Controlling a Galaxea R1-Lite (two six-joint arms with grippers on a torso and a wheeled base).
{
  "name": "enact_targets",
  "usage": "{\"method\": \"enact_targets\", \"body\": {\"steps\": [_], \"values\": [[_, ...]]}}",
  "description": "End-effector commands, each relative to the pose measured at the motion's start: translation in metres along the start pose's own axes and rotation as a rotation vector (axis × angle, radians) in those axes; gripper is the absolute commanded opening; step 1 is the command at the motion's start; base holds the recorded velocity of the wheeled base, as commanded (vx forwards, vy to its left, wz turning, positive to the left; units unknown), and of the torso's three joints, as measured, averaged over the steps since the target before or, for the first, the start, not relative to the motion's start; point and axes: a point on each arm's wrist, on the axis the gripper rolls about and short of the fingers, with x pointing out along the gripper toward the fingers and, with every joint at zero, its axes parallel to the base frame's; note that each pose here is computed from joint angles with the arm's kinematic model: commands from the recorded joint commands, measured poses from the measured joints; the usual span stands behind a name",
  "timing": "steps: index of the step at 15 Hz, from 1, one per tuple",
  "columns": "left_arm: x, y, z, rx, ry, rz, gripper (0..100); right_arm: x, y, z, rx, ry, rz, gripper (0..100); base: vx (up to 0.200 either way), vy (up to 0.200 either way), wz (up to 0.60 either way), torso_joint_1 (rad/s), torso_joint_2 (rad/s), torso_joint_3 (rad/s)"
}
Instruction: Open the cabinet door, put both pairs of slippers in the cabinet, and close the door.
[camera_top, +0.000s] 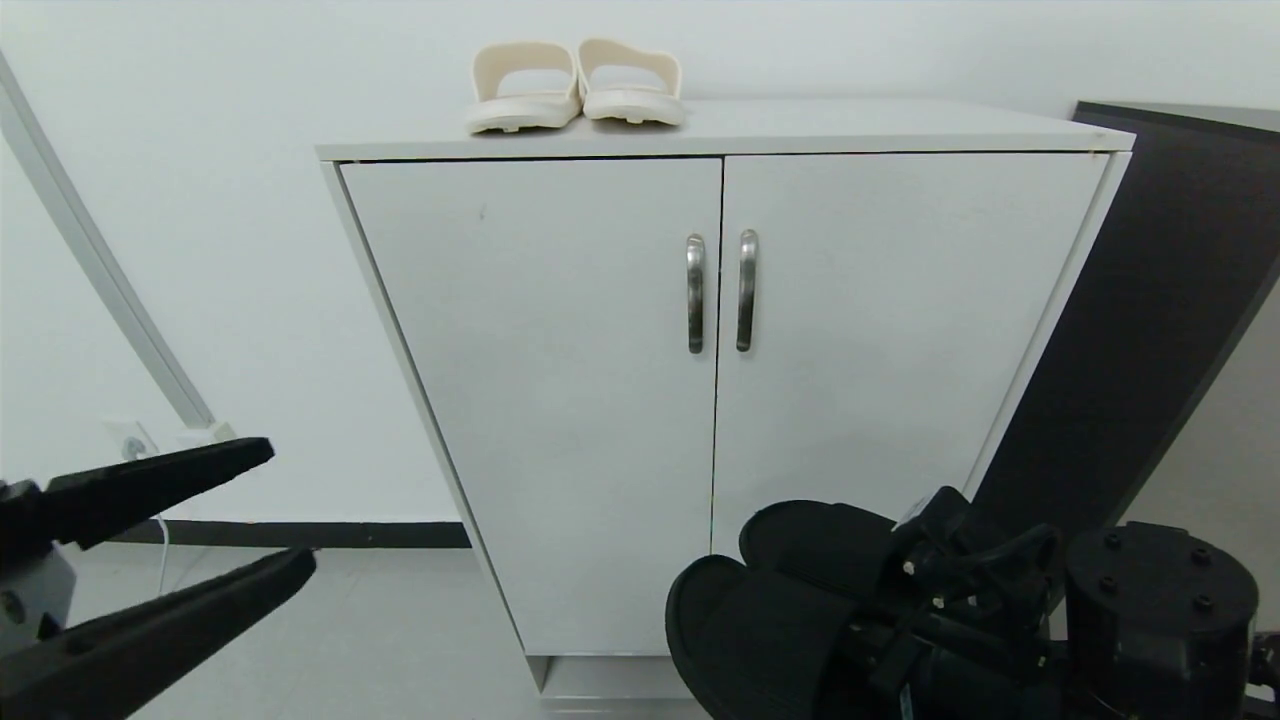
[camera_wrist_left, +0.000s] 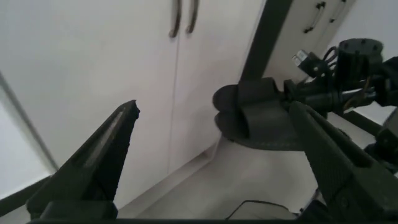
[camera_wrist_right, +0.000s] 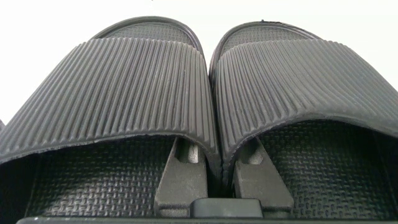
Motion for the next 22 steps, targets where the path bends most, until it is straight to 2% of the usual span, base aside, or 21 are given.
{"method": "enact_targets", "body": {"steps": [1,3,5,7,8,11,12,13,14,16,18,22], "values": [[0.024,0.005,0.003,-0.027,0.049,-0.059,100,0.003,0.000,-0.002,0.000,0.010,0.000,0,0.000,0.000,0.00,0.000,0.00,0.000],[0.043,0.002,0.003,-0.021,0.063,-0.084,100,0.007,0.000,-0.003,-0.004,0.019,-0.003,0,0.000,0.000,0.00,0.000,0.00,0.000],[0.069,-0.002,0.008,0.000,0.027,-0.082,100,0.007,0.000,-0.002,-0.004,0.014,-0.003,0,0.000,0.000,0.00,0.000,0.00,0.000],[0.090,-0.012,0.012,0.014,-0.007,-0.086,100,0.007,0.001,-0.002,-0.006,0.016,-0.002,0,0.000,0.000,0.00,0.000,0.00,0.000],[0.099,-0.023,0.018,0.020,-0.023,-0.111,100,0.006,0.001,-0.002,-0.008,0.016,0.001,0,0.000,0.000,0.00,0.000,0.00,0.000],[0.113,-0.041,0.026,0.026,-0.030,-0.174,100,0.007,0.001,-0.002,-0.008,0.017,0.001,0,0.000,0.000,0.00,0.000,0.00,0.000],[0.126,-0.042,0.029,-0.001,-0.026,-0.186,100,0.007,0.001,-0.002,-0.008,0.016,0.000,0,0.000,0.000,0.00,0.000,0.00,0.000],[0.134,-0.042,0.030,-0.053,-0.013,-0.206,100,0.006,0.001,-0.002,-0.006,0.014,0.000,0,0.000,0.000,0.00,0.000,0.00,0.000],[0.137,-0.043,0.031,-0.072,-0.005,-0.239,100,0.006,0.001,-0.002,-0.004,0.014,-0.002,0,0.000,0.000,0.00,0.000,0.00,0.000],[0.143,-0.043,0.028,-0.083,0.023,-0.293,100,0.006,0.000,-0.002,-0.004,0.015,-0.003,0,0.000,0.000,0.00,0.000,0.00,0.000],[0.168,-0.042,0.026,-0.088,0.044,-0.294,100,0.007,0.000,-0.003,-0.006,0.019,-0.003,0,0.000,0.000,0.00,0.000,0.00,0.000],[0.214,-0.039,0.031,-0.086,0.036,-0.296,100,0.006,-0.001,-0.004,-0.003,0.023,-0.008,0,0.000,0.000,0.00,0.000,0.00,0.000]]}}
